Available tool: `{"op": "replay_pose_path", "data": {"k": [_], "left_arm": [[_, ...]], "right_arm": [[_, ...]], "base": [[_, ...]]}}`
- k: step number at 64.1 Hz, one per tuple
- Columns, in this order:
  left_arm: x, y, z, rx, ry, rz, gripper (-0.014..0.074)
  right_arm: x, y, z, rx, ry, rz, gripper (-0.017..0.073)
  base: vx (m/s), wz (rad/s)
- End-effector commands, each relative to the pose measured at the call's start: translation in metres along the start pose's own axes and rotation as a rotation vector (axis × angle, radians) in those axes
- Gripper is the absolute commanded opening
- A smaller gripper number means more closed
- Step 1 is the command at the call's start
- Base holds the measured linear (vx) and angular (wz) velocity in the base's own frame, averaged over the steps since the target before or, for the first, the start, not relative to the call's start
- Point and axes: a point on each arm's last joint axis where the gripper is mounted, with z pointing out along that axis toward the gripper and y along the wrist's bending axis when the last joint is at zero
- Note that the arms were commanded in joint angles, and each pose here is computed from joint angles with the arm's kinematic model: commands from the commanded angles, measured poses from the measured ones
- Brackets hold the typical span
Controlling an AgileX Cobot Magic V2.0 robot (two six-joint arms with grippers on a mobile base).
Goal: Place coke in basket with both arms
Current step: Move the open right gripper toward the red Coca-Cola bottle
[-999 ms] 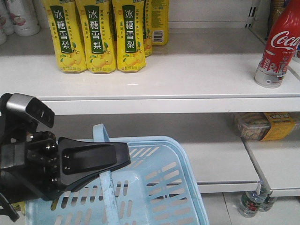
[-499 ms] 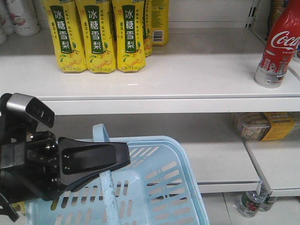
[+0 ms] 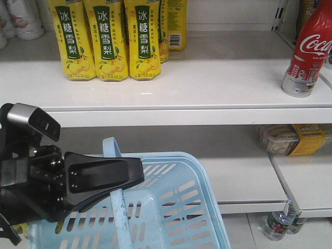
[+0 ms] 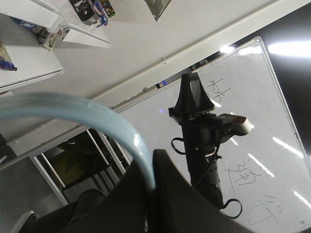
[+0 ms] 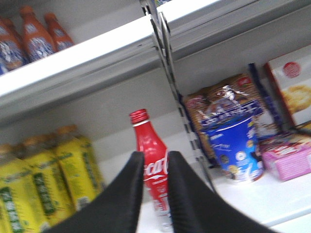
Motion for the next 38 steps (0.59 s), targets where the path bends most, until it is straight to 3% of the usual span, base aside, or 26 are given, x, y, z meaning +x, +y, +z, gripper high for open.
{"op": "replay_pose_path", "data": {"k": [1, 5, 11, 15, 23, 38], "left_arm": [[0.0, -0.03, 0.0, 0.21, 0.032, 0.017, -0.0006], [0.0, -0.03, 0.0, 0.21, 0.032, 0.017, -0.0006], [0.0, -0.03, 0.0, 0.21, 0.032, 0.017, -0.0006], [0.0, -0.03, 0.0, 0.21, 0.032, 0.017, -0.0006], [0.0, -0.03, 0.0, 0.21, 0.032, 0.017, -0.0006], [0.0, -0.03, 0.0, 0.21, 0.032, 0.017, -0.0006]], "right_arm": [[-0.023, 0.008, 0.017, 0.006, -0.007, -0.135, 0.031], [-0.028, 0.011, 0.03, 0.01, 0.011, -0.204, 0.0435], [-0.031, 0.013, 0.047, 0.018, 0.046, -0.25, 0.0588], [-0.032, 0.013, 0.059, 0.024, 0.073, -0.266, 0.064], [-0.033, 0.016, 0.085, 0.026, 0.122, -0.284, 0.0645], [-0.032, 0.024, 0.132, -0.026, 0.238, -0.327, 0.0573]], "base": [[0.0, 0.0], [0.0, 0.0], [0.0, 0.0], [0.0, 0.0], [0.0, 0.0], [0.0, 0.0]]}}
